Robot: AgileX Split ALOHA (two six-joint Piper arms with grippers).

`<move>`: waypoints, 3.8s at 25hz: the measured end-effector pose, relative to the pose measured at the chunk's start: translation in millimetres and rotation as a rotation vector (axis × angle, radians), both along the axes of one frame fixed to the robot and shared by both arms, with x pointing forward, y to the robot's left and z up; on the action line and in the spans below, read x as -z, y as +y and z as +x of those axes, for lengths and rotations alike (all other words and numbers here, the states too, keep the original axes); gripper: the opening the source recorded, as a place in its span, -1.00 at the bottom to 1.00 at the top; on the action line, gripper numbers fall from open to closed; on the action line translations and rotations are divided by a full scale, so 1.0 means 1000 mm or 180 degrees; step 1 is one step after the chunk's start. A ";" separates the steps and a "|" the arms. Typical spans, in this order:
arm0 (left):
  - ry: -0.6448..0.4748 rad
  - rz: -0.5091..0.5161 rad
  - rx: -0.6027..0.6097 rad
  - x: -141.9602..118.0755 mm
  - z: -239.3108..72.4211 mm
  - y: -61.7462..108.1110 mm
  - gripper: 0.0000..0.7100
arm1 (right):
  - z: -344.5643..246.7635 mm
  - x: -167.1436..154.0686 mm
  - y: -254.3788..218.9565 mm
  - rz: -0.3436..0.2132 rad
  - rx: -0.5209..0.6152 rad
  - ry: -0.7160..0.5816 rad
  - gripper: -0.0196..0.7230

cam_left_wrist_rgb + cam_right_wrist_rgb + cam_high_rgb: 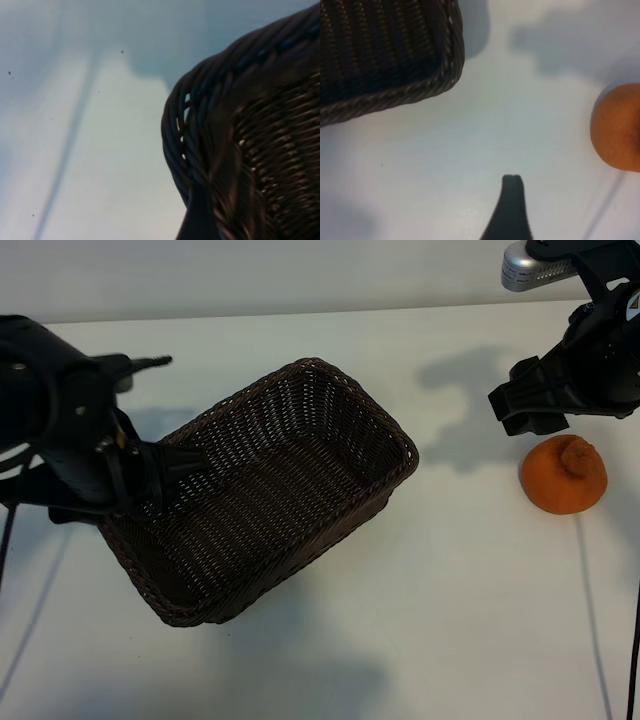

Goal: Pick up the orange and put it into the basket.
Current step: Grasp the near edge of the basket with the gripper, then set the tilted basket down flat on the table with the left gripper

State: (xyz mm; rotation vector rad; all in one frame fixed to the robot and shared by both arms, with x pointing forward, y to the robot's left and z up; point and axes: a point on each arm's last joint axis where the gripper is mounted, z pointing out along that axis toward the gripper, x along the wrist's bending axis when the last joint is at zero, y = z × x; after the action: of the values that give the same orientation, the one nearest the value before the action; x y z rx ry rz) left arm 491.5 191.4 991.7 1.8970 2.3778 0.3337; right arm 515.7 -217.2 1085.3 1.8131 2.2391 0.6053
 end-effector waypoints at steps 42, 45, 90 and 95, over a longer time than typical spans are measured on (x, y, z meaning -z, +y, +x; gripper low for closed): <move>-0.0520 -0.0277 -0.0825 0.030 -0.027 0.031 0.66 | -0.002 0.001 0.000 -0.0007 -0.0006 0.0062 0.66; -0.0464 -0.0243 -0.0827 0.035 -0.025 0.031 0.64 | -0.002 0.001 0.000 -0.0009 -0.0009 0.0065 0.66; -0.0241 -0.0572 -0.0787 0.067 -0.014 0.014 -0.37 | -0.004 0.002 -0.001 -0.0033 -0.0026 0.0143 0.64; -0.0274 -0.0640 -0.0800 0.067 -0.013 0.012 -0.42 | -0.004 0.002 -0.001 -0.0035 -0.0027 0.0152 0.58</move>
State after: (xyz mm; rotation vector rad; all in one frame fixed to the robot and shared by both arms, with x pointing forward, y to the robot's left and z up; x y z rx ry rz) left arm 478.8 203.5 925.2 1.4739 2.4879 0.1792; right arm 511.7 -217.9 1083.5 1.8324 2.2772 0.5557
